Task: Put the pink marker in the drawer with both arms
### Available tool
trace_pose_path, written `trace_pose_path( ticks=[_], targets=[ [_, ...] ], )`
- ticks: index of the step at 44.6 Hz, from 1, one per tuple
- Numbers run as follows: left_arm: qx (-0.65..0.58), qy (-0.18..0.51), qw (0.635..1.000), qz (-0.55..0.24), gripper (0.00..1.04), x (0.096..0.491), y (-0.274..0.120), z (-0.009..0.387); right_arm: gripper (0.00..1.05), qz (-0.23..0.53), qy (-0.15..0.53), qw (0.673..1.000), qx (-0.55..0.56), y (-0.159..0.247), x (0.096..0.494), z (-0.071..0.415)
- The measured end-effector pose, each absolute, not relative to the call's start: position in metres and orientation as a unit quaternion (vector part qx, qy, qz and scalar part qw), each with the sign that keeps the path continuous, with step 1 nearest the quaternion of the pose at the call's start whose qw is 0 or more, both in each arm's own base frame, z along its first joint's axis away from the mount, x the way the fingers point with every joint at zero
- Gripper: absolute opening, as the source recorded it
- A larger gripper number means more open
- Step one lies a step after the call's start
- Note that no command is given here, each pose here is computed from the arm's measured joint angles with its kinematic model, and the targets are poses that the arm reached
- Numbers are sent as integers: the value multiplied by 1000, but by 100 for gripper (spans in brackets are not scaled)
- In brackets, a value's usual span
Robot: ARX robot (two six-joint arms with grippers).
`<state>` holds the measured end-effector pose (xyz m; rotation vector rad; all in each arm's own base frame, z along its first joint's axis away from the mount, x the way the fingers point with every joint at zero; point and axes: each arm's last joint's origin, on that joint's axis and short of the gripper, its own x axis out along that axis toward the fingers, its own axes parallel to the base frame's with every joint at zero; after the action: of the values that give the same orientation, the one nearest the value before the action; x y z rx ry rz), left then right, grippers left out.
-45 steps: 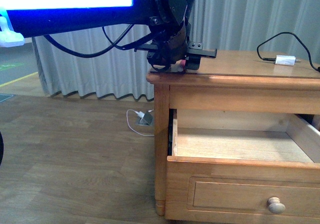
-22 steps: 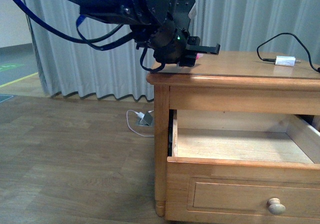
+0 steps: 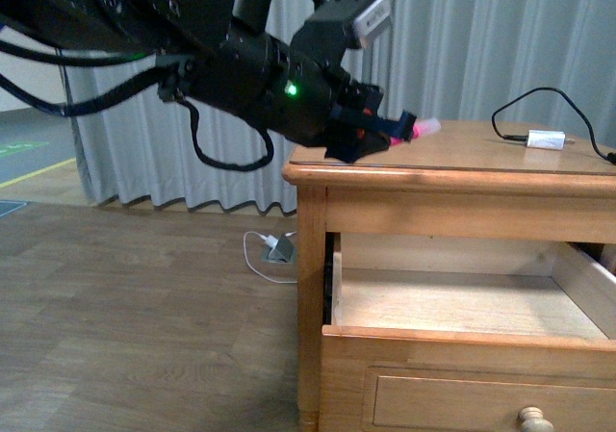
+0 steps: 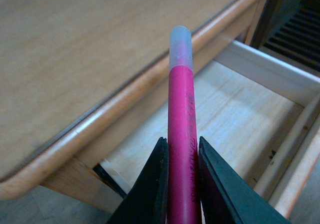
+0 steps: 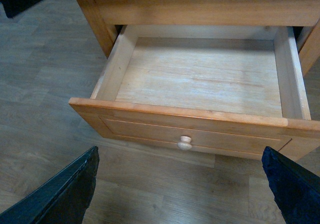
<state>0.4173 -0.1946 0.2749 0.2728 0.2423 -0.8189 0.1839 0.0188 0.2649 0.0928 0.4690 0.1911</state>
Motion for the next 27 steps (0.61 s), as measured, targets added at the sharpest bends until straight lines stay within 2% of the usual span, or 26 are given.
trace_pose_path(
  ticks=[12,18,27],
  targets=[
    [138,134,895,-402,15,415,-227,236,96,94,232,967,46,19,184,265],
    [140,167,889,-403,15,416,-245,203,96,94,232,967,46,19,184,265],
    [144,192,885,-400,15,417,-259,178,96,94,232,967,46,19,184,265]
  ],
)
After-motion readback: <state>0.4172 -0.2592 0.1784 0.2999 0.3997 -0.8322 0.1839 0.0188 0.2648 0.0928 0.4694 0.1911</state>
